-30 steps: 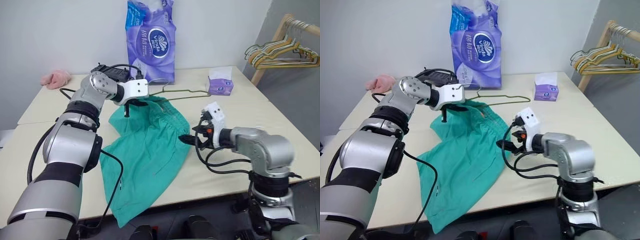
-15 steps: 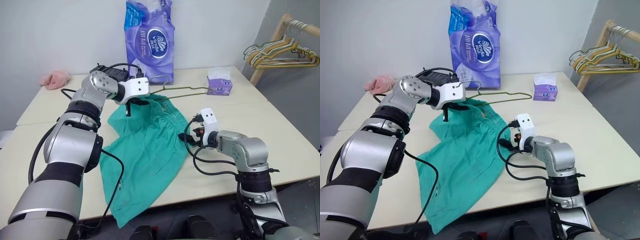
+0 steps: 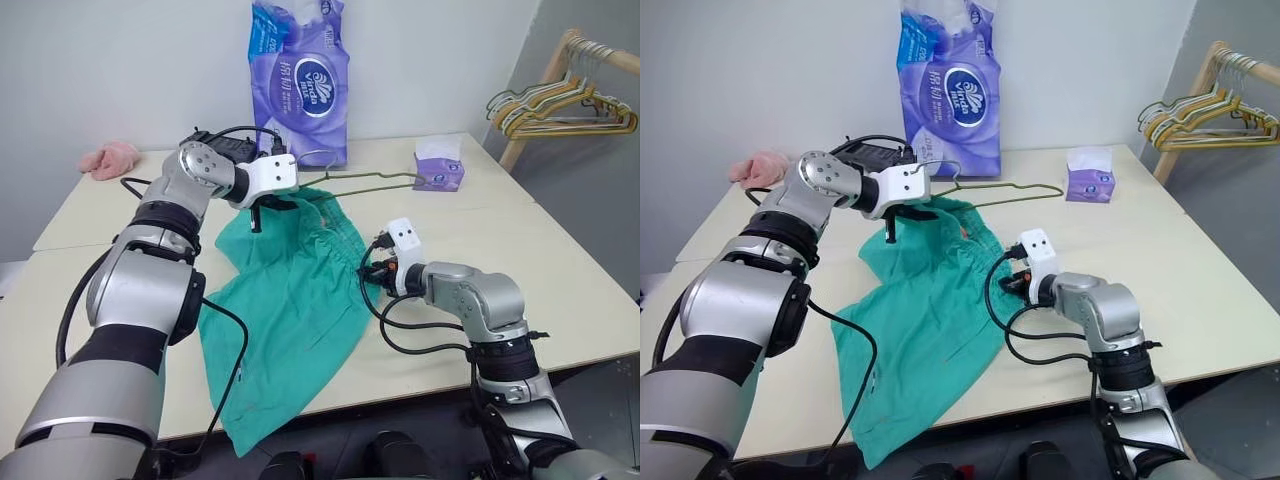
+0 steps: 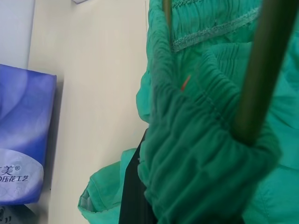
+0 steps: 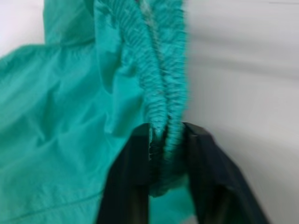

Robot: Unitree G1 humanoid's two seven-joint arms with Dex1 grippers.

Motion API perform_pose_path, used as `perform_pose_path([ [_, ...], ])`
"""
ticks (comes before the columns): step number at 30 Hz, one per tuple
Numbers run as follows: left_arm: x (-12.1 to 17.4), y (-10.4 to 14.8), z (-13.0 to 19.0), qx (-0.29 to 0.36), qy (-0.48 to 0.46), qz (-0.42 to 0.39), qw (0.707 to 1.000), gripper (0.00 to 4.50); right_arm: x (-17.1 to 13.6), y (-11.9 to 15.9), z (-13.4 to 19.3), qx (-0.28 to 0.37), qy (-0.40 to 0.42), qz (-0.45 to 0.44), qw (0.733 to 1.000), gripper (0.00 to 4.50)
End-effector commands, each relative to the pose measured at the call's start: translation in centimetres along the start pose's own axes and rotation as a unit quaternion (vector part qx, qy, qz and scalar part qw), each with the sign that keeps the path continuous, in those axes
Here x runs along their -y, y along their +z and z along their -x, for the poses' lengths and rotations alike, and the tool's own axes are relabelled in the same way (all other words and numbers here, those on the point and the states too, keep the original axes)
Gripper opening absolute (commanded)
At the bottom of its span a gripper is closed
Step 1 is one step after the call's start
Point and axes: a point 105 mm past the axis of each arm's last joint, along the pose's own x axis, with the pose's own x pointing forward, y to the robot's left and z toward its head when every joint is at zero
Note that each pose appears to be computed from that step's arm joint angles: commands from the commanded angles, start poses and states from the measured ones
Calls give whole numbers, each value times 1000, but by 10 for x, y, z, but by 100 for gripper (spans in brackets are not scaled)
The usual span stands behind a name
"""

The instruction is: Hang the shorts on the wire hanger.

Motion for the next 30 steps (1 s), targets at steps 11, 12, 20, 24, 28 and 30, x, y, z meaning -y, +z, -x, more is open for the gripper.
perform_pose_path([
  [11, -3, 20, 24, 96, -28, 13, 995, 0, 60, 1, 38, -13, -55, 96, 994, 4],
  [12, 5, 21, 30, 122, -60, 21, 990, 0, 77, 1, 50, -20, -65, 106, 992, 4],
  [20, 28, 6, 40, 133, -138, 61, 980, 0, 117, 9, 100, -65, -46, 163, 983, 4],
  [24, 37, -8, 39, 80, -159, 33, 983, 0, 111, 15, 107, -74, -20, 187, 979, 4],
  [28, 43, -20, 38, 32, -173, -4, 984, 0, 103, 28, 116, -79, 2, 208, 975, 4],
  [30, 43, -22, 36, 17, -169, -23, 985, 0, 101, 33, 120, -84, 6, 218, 972, 4],
])
